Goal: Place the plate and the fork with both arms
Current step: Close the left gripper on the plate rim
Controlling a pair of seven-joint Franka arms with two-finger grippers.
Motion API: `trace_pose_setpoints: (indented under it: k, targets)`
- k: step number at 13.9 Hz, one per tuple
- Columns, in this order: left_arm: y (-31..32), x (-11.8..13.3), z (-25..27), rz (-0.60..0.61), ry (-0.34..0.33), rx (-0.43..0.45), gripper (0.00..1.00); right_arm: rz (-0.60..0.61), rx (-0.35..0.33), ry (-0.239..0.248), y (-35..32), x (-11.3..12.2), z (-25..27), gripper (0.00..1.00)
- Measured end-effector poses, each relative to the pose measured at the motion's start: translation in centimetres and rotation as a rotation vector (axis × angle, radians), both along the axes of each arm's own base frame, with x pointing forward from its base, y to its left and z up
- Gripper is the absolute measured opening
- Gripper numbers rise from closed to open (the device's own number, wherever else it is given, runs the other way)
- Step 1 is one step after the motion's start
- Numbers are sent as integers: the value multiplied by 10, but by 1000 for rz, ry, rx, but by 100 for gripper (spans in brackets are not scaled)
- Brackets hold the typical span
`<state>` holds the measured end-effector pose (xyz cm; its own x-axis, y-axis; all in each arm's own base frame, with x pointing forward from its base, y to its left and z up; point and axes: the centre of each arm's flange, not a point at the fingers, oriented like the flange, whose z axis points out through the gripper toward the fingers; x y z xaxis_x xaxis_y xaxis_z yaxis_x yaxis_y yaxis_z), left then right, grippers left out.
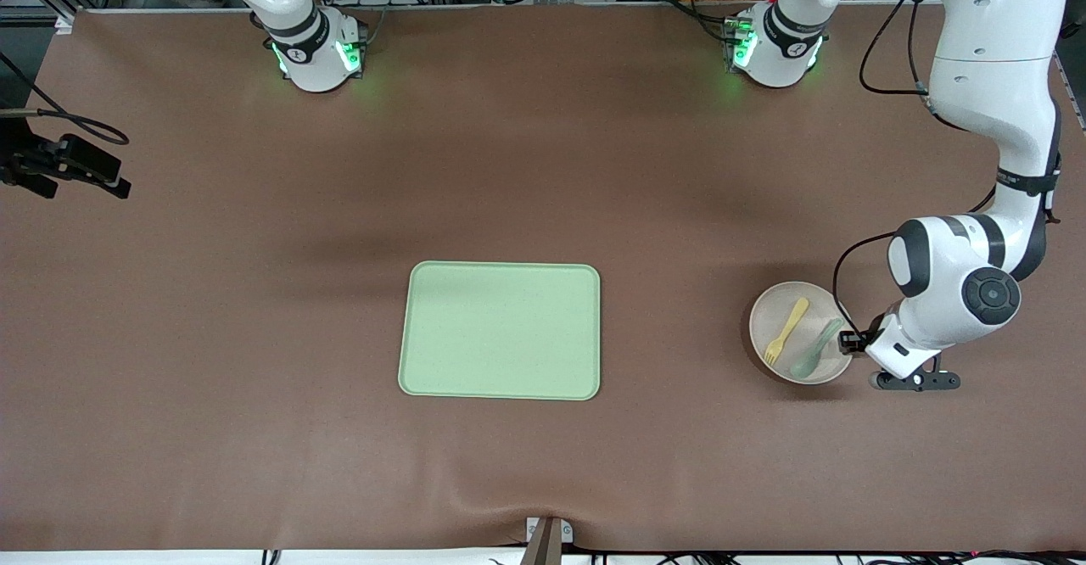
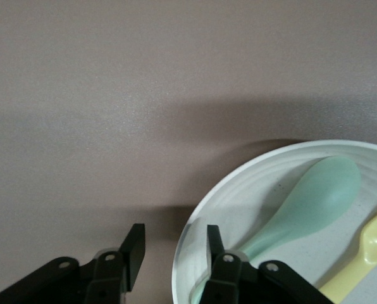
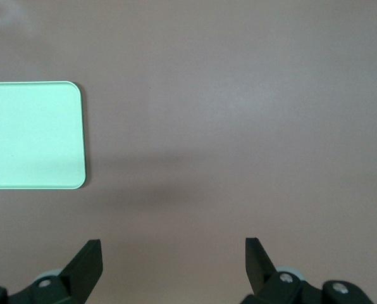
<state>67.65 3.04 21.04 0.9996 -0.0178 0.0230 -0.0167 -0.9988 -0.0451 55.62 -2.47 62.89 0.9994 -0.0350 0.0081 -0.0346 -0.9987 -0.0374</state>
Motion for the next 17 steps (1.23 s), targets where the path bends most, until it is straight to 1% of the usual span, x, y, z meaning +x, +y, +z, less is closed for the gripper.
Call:
trace_pose_setpoints:
  k: [4,5,6,7,11,17]
  targets:
    - [-4,-1,-4,-1,5,-8,46,2,2,0,1,0,0,100]
    - [-5,-1,-4,-2,5,-9,44,2,2,0,1,0,0,100]
    - [-6,-1,-4,-3,6,-9,44,2,2,0,1,0,0,100]
    - [-6,-1,-4,-4,6,-10,40,2,2,0,1,0,0,100]
    - [-7,-1,-6,-5,8,-11,36,1,2,0,1,0,0,100]
    - [-7,-2,-10,-5,15,-11,34,1,8,0,1,0,0,100]
